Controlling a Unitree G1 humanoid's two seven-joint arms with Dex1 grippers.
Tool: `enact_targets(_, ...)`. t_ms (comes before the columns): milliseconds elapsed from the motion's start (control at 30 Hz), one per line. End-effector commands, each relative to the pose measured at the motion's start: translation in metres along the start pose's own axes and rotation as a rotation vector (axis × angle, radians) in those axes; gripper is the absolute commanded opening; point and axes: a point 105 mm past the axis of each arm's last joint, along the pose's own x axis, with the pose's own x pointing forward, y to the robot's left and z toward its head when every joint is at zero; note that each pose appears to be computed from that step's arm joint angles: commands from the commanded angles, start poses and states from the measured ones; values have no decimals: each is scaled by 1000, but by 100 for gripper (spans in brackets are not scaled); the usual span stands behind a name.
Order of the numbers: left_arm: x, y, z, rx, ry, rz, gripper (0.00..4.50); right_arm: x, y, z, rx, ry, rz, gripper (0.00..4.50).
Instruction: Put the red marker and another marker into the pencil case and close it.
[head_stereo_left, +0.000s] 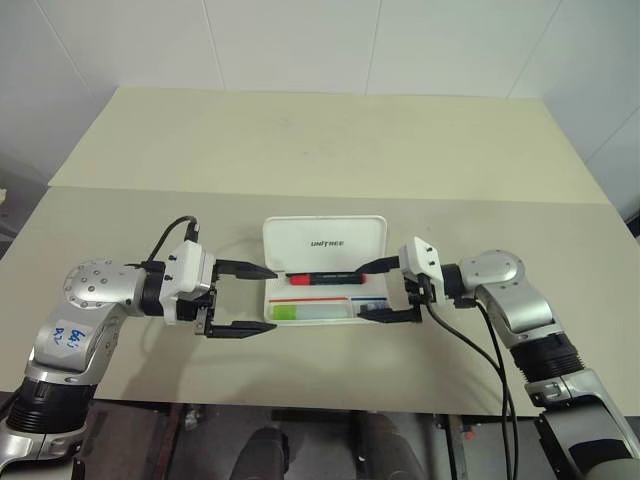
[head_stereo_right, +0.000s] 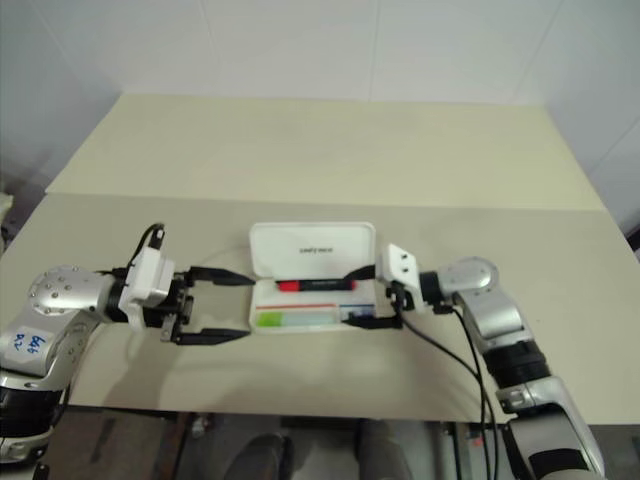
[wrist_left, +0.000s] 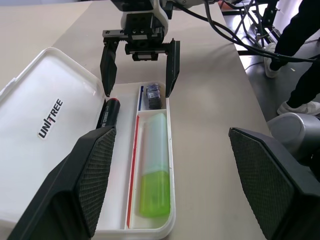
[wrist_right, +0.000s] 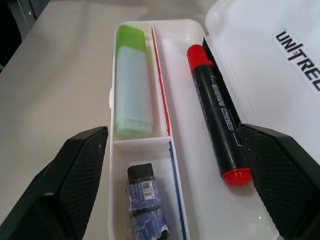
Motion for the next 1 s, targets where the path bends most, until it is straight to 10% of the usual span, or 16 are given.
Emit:
enact_targets(33,0,4,12,52,-34,21,377,-14,-1,31,-65,-82,-26,444)
enact_targets(367,-14,12,6,8,-66,109,377,-65,14,45,-47,-70,-155,444)
enact_targets(767,-35,14,-8,-9,-30,134,7,-92,6,47,-66,-66,-277,450)
enact_targets(1000,-47,30,-6,-13,-89,298,3,-91,5,46,-75,-56,-279,450)
